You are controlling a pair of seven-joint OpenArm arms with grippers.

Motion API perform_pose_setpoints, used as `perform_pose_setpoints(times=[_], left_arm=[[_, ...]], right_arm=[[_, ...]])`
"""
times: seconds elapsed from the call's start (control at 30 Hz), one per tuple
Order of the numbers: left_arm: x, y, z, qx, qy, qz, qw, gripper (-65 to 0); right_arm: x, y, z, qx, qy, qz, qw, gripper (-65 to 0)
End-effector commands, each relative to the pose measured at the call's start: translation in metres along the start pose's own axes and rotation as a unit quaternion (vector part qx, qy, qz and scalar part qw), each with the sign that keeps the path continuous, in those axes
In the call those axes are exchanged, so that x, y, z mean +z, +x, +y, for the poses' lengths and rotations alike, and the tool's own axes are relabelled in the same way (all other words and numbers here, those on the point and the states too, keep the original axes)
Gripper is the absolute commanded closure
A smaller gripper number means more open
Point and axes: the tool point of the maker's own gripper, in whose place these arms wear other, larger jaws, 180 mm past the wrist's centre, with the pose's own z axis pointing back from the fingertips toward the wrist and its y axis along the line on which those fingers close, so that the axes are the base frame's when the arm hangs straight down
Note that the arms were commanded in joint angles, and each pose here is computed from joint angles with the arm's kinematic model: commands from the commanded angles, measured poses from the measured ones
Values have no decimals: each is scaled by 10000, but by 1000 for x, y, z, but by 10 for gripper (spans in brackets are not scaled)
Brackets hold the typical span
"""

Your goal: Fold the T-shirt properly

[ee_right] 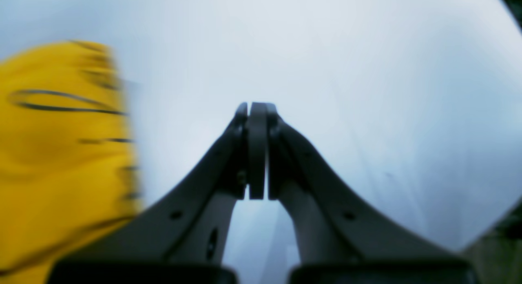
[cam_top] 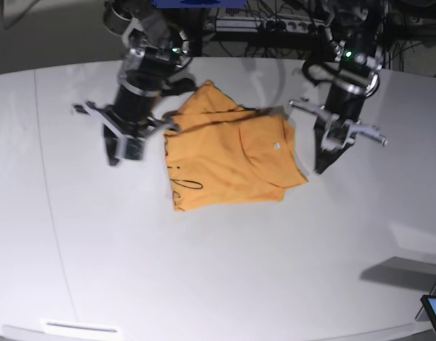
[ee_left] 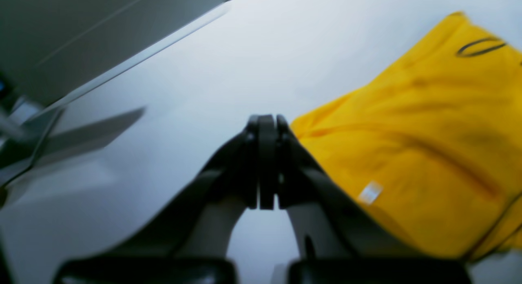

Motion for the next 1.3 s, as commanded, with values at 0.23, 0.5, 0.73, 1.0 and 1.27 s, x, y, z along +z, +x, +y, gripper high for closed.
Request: perform_pose_setpoints(times=[0.23, 0.5, 0.73, 1.0, 1.27], left_arm=[[55, 9, -6, -31, -105, -681, 9976, 0], [104, -13, -47, 398, -669, -311, 9965, 0], [167, -43, -113, 1071, -1509, 718, 9801, 0], [271, -186, -168, 1171, -1680, 3948, 8957, 0], [346, -297, -219, 1337, -1935, 6467, 7255, 0]], right_arm=[[15, -37, -68, 461, -854, -77, 9952, 0], [55, -111, -91, 976, -816, 979, 9870, 0], [94, -210, -125, 484, -950, 3203, 9413, 0], [162, -342, -111, 982, -492, 5225, 8455, 0], [178, -447, -93, 2926, 149, 5741, 7646, 0]])
